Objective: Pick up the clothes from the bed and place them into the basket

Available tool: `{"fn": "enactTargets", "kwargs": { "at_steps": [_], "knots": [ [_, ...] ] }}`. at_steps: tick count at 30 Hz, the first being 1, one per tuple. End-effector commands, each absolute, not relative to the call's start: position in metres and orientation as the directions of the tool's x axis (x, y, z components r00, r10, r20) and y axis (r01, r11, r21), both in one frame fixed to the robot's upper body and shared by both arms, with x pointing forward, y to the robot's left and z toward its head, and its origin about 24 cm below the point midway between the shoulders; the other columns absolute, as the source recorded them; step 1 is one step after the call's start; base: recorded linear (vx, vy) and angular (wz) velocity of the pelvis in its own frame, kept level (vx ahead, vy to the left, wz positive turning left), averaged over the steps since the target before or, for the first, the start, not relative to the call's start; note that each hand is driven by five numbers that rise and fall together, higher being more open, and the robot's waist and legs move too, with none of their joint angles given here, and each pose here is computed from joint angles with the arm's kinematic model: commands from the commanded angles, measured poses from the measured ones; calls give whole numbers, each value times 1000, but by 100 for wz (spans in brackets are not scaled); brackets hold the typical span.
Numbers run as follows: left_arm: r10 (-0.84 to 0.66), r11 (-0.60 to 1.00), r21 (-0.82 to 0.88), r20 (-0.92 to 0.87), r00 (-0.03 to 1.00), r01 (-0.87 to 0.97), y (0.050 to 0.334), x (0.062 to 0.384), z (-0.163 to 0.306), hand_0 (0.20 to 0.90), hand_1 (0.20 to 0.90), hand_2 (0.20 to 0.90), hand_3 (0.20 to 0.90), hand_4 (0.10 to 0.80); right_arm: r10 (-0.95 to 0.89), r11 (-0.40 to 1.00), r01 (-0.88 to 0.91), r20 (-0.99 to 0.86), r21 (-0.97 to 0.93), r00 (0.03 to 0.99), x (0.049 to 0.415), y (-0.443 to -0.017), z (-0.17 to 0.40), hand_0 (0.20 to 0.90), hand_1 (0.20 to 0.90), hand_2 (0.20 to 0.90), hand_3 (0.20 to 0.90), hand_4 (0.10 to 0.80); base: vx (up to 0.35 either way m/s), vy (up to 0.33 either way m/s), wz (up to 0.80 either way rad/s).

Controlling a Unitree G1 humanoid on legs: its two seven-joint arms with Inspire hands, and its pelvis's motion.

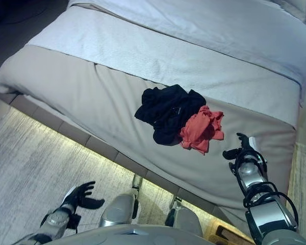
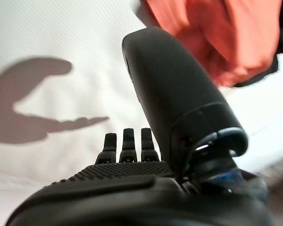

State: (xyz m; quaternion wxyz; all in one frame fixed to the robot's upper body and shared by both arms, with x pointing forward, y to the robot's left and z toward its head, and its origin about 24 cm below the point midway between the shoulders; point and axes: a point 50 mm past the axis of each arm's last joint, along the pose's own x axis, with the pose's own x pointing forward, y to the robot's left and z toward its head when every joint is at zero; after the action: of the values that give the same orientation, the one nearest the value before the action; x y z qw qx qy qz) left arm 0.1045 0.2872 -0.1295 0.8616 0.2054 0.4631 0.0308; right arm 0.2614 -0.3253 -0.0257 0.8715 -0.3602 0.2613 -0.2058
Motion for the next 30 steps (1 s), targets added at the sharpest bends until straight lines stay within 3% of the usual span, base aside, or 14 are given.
{"fn": "enactTargets", "kwargs": {
  "at_steps": [1,12,18,24,30],
  "knots": [
    [196,907,386,-740,644,168,289,116,-120,900,900,900,900,800,-654,469,294,-104,-832,749,262,-370,18,900,900,900,900,800,187,59,31],
    [122,913,351,-725,678,210,285,121,-116,900,900,900,900,800,-581,383,60,-190,-922,791,249,-363,-6,900,900,900,900,800,140,-29,15],
    [103,903,389,-607,788,182,290,171,-89,900,900,900,900,800,-516,332,150,-46,-931,855,304,-341,37,900,900,900,900,800,-194,-158,12],
    [84,925,353,-554,828,142,271,180,-89,900,900,900,900,800,-422,284,222,86,-933,902,350,-327,103,900,900,900,900,800,-125,29,-13],
    [96,929,348,-558,825,128,270,177,-91,900,900,900,900,800,-380,235,253,151,-939,913,370,-319,145,900,900,900,900,800,-63,-10,-9]
  ]
}}
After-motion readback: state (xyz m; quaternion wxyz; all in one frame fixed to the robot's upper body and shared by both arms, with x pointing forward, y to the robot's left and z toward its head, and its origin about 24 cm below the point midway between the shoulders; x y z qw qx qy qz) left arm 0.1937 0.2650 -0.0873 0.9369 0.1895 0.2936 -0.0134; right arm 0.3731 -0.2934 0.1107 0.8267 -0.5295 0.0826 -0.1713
